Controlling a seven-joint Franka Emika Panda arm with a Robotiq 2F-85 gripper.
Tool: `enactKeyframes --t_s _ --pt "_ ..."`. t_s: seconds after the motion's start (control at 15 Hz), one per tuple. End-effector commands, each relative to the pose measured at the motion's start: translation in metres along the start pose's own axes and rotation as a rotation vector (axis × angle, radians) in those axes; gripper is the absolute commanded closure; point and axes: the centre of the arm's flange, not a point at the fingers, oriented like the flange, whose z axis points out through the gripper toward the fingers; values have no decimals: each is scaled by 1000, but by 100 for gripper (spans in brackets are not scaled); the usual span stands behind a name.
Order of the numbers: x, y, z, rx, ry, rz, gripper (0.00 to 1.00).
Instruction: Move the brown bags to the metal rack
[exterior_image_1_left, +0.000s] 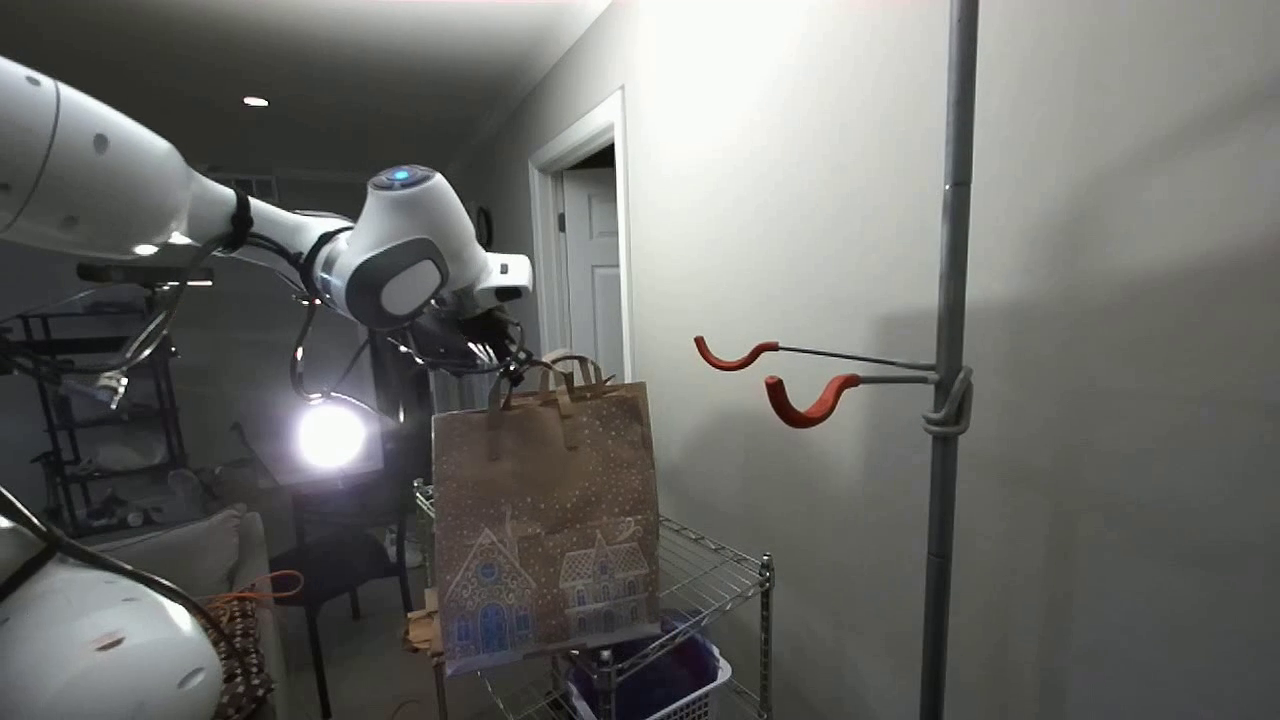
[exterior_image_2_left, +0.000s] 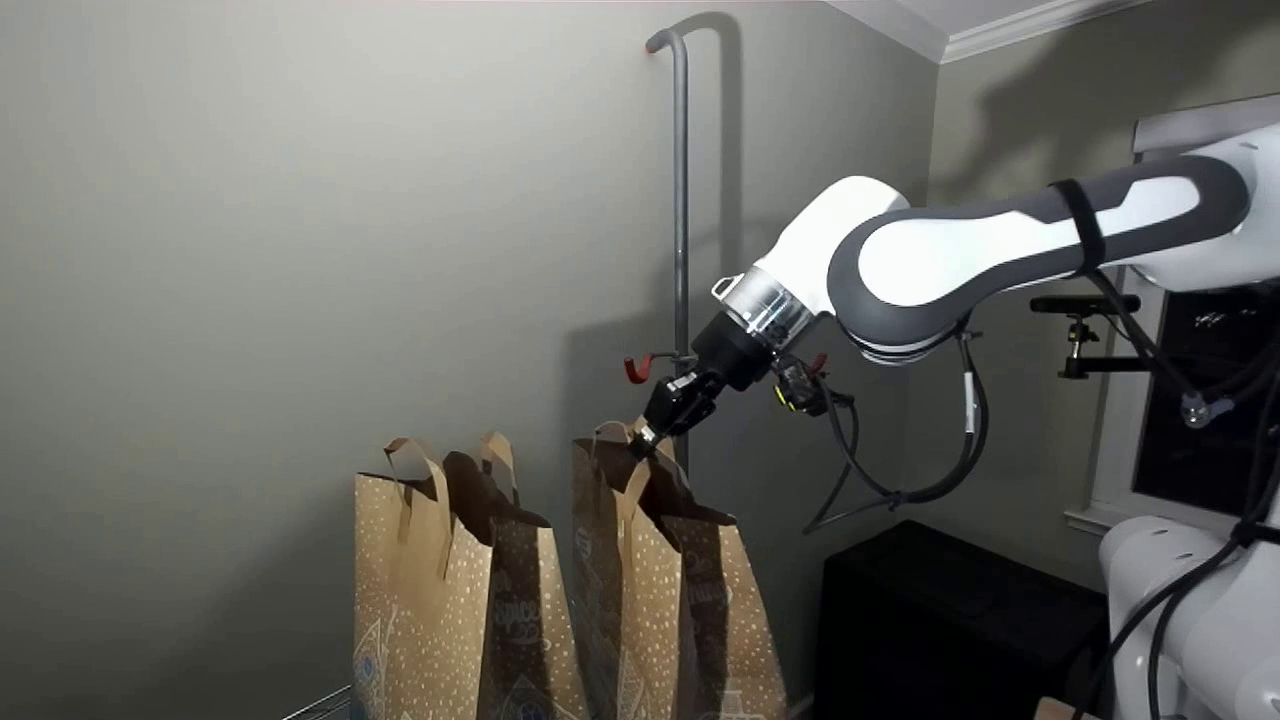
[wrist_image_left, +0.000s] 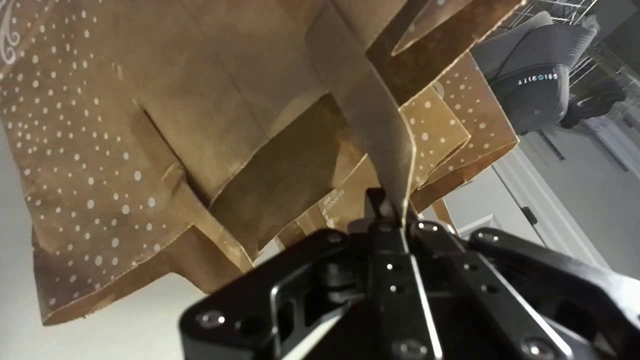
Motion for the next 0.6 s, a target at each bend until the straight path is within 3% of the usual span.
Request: enactKeyframes --t_s 0.0,0.27,0.53 --pt "29 -2 18 31 98 -112 99" --pt "58 18 16 15 207 -210 99" --pt "71 35 25 4 221 -289 99"
